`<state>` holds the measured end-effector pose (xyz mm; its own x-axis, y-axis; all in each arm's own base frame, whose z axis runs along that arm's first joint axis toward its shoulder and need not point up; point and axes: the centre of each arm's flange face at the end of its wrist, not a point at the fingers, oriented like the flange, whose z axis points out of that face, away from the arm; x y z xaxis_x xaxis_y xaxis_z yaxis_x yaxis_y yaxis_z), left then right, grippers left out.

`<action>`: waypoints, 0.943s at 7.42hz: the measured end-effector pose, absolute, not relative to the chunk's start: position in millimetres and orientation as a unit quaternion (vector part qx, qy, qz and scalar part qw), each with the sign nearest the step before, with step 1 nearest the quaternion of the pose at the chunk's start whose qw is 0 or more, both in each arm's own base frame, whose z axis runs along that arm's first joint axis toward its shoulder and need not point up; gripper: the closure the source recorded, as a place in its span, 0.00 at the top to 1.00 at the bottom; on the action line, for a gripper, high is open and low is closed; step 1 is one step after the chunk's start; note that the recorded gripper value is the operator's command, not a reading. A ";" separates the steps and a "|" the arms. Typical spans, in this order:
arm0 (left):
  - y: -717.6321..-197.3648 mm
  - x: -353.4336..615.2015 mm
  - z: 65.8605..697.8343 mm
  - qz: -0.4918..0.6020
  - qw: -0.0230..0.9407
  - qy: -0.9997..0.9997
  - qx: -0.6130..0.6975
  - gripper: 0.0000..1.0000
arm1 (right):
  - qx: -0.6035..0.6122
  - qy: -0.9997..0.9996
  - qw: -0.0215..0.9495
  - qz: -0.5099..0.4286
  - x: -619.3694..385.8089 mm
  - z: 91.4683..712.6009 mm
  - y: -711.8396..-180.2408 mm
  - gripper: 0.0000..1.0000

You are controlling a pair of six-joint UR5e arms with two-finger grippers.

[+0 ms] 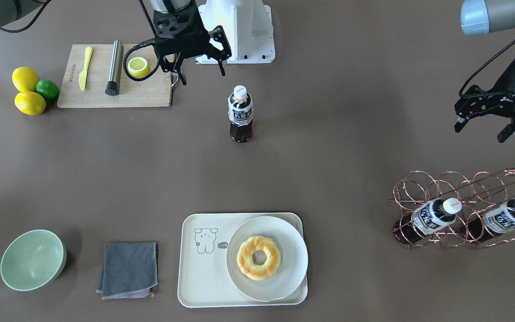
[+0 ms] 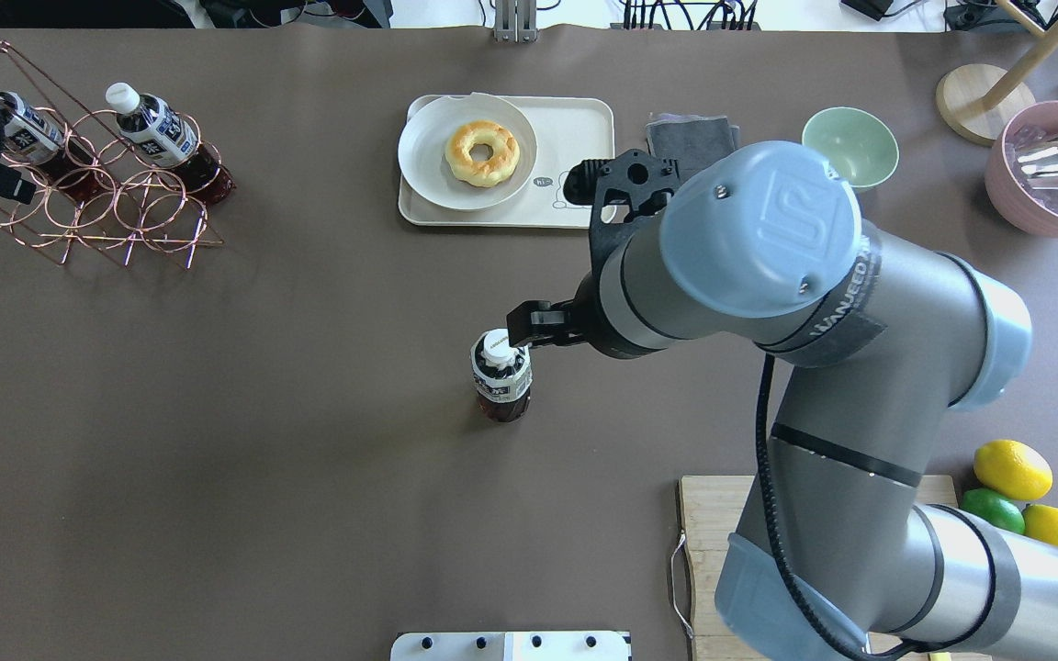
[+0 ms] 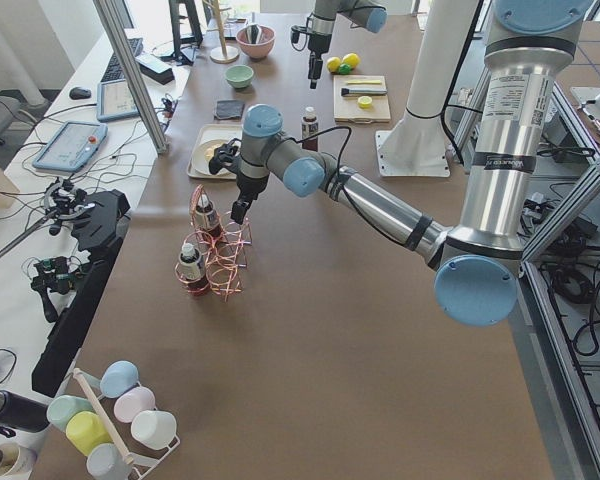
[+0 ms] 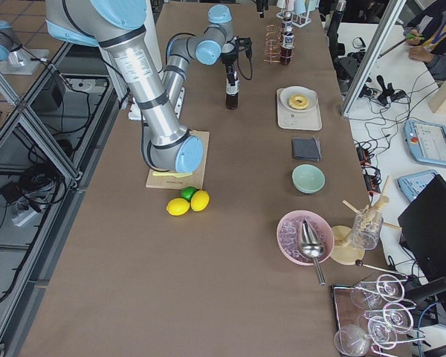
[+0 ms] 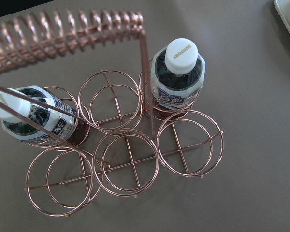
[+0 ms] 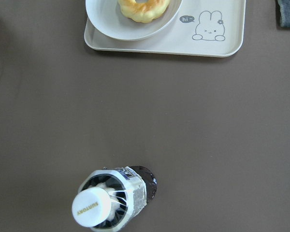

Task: Place tea on tray
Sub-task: 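Move the right gripper over the standing tea bottle while the left arm withdraws, then grasp the tea bottle with the right gripper and lift it toward the tray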

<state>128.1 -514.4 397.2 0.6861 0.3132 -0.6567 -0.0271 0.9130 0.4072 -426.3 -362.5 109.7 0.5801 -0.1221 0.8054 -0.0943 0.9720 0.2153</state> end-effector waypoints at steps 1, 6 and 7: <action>-513.0 124.8 403.2 0.094 0.900 0.384 0.184 0.97 | 0.126 -0.449 0.885 -0.013 -441.3 102.2 -359.0 0.92; -501.9 117.3 420.9 0.095 0.897 0.387 0.191 0.97 | 0.144 -0.408 0.901 -0.027 -501.3 69.3 -359.2 0.81; -501.6 116.8 421.0 0.094 0.897 0.387 0.192 0.97 | 0.147 -0.401 0.904 -0.031 -512.3 69.5 -357.2 0.69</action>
<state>116.8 -501.6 421.0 0.6824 0.3174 -0.6585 -0.0207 0.9088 0.4166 -512.3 -357.2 69.5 0.6766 -0.1727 0.7158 -0.0624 0.9551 0.2895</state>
